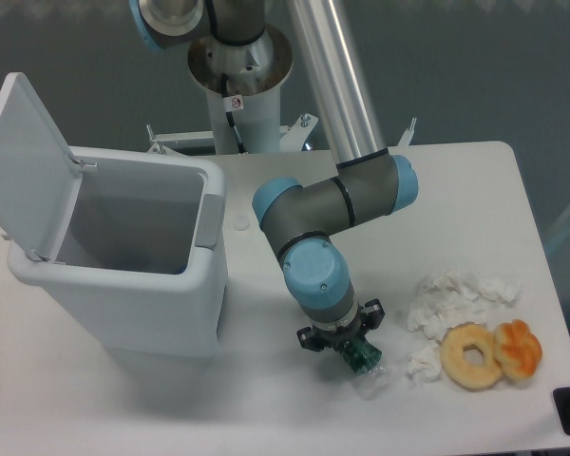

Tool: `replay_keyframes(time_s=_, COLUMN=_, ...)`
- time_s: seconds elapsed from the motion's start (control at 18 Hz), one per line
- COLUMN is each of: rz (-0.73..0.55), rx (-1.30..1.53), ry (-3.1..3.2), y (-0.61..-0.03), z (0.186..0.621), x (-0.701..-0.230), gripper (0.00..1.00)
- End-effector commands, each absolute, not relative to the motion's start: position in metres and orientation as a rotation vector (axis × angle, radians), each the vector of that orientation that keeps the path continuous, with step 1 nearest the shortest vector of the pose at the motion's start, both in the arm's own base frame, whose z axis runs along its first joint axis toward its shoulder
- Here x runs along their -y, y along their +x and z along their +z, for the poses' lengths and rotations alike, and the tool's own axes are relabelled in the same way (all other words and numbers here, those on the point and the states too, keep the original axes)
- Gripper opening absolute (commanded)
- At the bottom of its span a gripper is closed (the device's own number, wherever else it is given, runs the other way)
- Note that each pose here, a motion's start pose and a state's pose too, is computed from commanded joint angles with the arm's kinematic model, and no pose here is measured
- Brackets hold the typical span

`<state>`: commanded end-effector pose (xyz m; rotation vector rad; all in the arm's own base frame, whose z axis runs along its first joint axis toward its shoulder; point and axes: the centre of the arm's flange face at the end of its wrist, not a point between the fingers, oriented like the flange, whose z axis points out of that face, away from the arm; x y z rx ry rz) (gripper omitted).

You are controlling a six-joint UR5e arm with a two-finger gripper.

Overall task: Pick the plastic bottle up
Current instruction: 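Lift the held bottle up off the table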

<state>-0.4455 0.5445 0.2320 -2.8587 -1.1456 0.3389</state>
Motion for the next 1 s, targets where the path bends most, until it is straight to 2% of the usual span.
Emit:
replay_keyframes(time_s=0.11, rz=0.276, rx=1.161, ry=-2.802, y=-0.454, z=0.252, x=-0.536, gripper=0.13)
replay_keyframes(time_s=0.22, rz=0.234, rx=1.172, ry=-2.766, y=-0.46, z=0.265, x=-0.529, gripper=0.23)
replay_keyframes(time_s=0.28, rz=0.235, rx=1.174, ry=-2.753, y=-0.461, z=0.272, x=-0.527, gripper=0.23)
replay_keyframes(time_s=0.39, rz=0.24, rx=1.183, ry=-2.738, y=-0.467, z=0.279, x=-0.521, gripper=0.19)
replay_keyframes(time_s=0.5, rz=0.241, rx=1.143, ry=-2.746, y=-0.472, z=0.289, x=-0.514, gripper=0.1)
replay_keyframes(time_s=0.78, rz=0.199, rx=1.058, ry=-2.813, y=-0.475, z=0.315, x=-0.489, gripper=0.07)
replay_keyframes(time_s=1.0, rz=0.146, rx=0.818, ry=-2.904, y=-0.472, z=0.349, x=-0.472, gripper=0.07)
